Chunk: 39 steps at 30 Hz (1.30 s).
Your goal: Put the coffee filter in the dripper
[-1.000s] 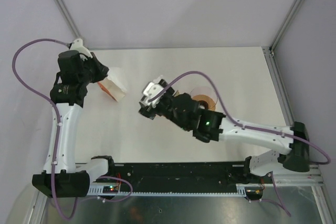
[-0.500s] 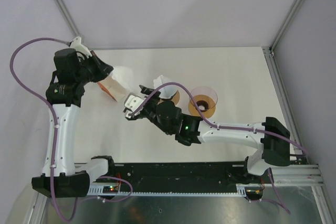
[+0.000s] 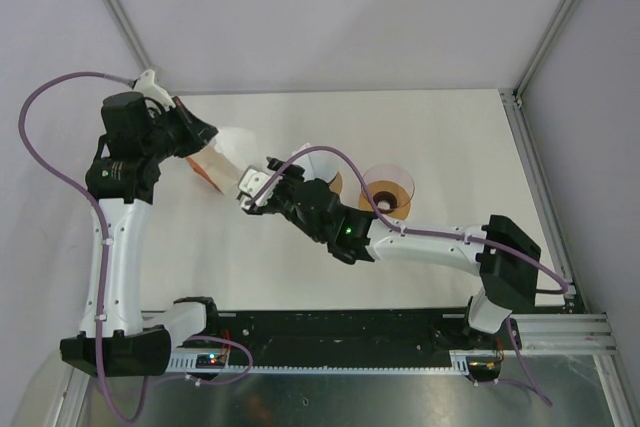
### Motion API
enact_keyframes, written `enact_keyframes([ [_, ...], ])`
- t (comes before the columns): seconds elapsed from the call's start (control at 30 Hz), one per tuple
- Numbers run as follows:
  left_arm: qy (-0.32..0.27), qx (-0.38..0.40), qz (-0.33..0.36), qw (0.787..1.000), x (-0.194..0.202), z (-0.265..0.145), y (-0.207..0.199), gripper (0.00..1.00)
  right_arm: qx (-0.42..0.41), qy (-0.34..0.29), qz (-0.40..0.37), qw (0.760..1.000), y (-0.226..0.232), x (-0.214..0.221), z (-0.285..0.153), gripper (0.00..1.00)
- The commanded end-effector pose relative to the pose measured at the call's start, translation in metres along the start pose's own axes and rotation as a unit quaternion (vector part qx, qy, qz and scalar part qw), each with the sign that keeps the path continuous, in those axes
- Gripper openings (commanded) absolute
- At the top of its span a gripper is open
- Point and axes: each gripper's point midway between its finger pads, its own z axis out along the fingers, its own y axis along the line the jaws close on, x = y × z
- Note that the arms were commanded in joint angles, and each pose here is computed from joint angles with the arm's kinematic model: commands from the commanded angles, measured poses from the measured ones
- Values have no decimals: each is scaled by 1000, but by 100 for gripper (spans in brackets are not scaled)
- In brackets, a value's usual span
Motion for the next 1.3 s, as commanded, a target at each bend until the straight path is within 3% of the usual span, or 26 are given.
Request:
enact_keyframes([
  [0.0, -11, 24, -4, 1000, -10, -8, -14, 0, 18, -33, 29, 999, -14, -20, 11, 66],
  [0.77, 1, 30, -10, 999, -2, -6, -15, 0, 59, -17, 44, 997, -30, -10, 27, 43],
  [1.27, 6, 30, -7, 999, 1, -4, -13, 0, 62, -8, 66, 996, -37, -11, 28, 1],
])
